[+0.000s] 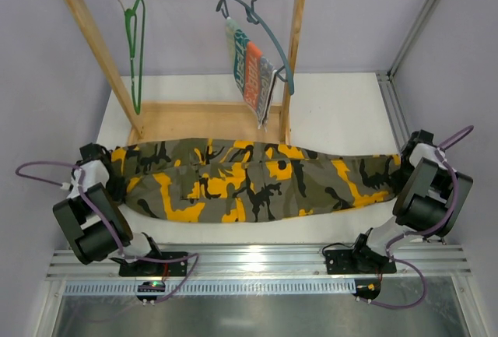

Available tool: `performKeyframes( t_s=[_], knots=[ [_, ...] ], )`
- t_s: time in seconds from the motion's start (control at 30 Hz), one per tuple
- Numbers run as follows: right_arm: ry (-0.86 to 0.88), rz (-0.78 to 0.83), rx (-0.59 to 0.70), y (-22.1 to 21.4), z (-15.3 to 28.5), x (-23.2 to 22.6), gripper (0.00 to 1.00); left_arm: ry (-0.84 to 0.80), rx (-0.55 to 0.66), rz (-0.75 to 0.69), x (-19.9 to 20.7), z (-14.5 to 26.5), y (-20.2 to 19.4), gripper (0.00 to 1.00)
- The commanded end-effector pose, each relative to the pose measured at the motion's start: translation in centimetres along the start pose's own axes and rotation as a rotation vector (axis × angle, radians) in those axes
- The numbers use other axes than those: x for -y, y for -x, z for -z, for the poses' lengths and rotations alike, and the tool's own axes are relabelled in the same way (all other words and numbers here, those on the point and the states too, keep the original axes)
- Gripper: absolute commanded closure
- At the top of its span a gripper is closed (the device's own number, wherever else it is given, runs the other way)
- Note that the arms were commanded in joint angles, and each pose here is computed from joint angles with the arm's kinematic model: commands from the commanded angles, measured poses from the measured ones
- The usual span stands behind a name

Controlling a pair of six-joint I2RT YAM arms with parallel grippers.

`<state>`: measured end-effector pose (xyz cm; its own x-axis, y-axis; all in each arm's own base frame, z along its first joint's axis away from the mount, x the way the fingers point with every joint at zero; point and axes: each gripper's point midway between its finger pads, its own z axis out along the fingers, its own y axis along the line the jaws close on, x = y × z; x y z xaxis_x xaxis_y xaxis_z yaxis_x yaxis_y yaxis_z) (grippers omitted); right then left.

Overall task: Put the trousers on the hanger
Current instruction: Fold the trousers

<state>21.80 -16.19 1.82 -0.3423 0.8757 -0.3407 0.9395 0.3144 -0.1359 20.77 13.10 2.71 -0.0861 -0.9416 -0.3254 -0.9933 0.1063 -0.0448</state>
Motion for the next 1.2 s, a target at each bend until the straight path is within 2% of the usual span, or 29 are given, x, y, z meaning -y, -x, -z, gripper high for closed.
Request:
performKeyframes(
  t_s=[0.0,0.23,0.43,0.47,0.53,0.57,0.6,0.63,0.67,0.77,0.83,0.9,0.93,1.03,1.1,1.17],
  knots=[
    [-0.122,-0.054,0.037,0.3,0.5,4.0,0.96,0.101,-0.006,-0.034,-3.2,-0.1,0.1,1.00],
    [-0.106,-0.130,0.038,-0.4,1.0,6.4,0.96,0.073,0.086,-0.020,-3.9,2.8,1.8,1.00],
    [-0.134,-0.197,0.093,0.3,2.0,8.7,0.96,0.110,0.135,-0.003,-5.5,4.1,2.2,0.99],
    [-0.143,-0.210,0.106,0.5,2.2,9.2,0.96,0.115,0.137,0.001,-5.7,4.1,2.2,0.97],
    [-0.138,-0.203,0.098,0.6,2.1,9.4,0.96,0.110,0.132,0.016,-5.7,4.2,2.0,0.89],
    [-0.144,-0.211,0.087,0.6,2.1,9.7,0.96,0.104,0.129,0.016,-5.6,4.3,2.0,0.81],
    [-0.128,-0.205,0.071,0.7,2.1,9.4,0.93,0.114,0.124,0.014,-5.8,4.5,1.8,0.58],
    [-0.112,-0.185,0.049,0.7,2.0,9.4,0.85,0.113,0.131,0.014,-5.8,4.8,2.1,0.48],
    [-0.078,-0.178,0.036,0.8,2.0,8.8,0.75,0.100,0.158,0.024,-5.4,5.7,3.0,0.36],
    [0.047,-0.157,0.034,1.4,3.3,6.9,0.63,0.056,0.242,0.027,-4.2,8.9,5.9,0.23],
    [0.212,-0.138,0.059,2.3,5.1,4.5,0.57,0.029,0.266,0.026,-3.7,10.6,6.9,0.22],
    [0.409,-0.051,0.075,2.5,7.4,1.4,0.55,-0.047,0.270,0.019,-1.9,12.6,8.0,0.23],
    [0.528,-0.004,0.102,2.8,9.2,-0.8,0.48,-0.085,0.242,0.014,-0.9,12.7,7.7,0.23],
    [0.639,0.138,0.247,3.7,14.7,-3.8,0.48,-0.091,0.198,0.037,0.1,11.7,7.3,0.25],
    [0.754,0.228,0.381,4.1,19.8,-5.8,0.47,-0.086,0.170,0.050,0.8,10.5,7.0,0.25],
    [0.954,0.381,0.424,1.6,25.1,-9.2,0.47,-0.067,0.162,0.040,1.0,9.3,7.1,0.25]
  ],
)
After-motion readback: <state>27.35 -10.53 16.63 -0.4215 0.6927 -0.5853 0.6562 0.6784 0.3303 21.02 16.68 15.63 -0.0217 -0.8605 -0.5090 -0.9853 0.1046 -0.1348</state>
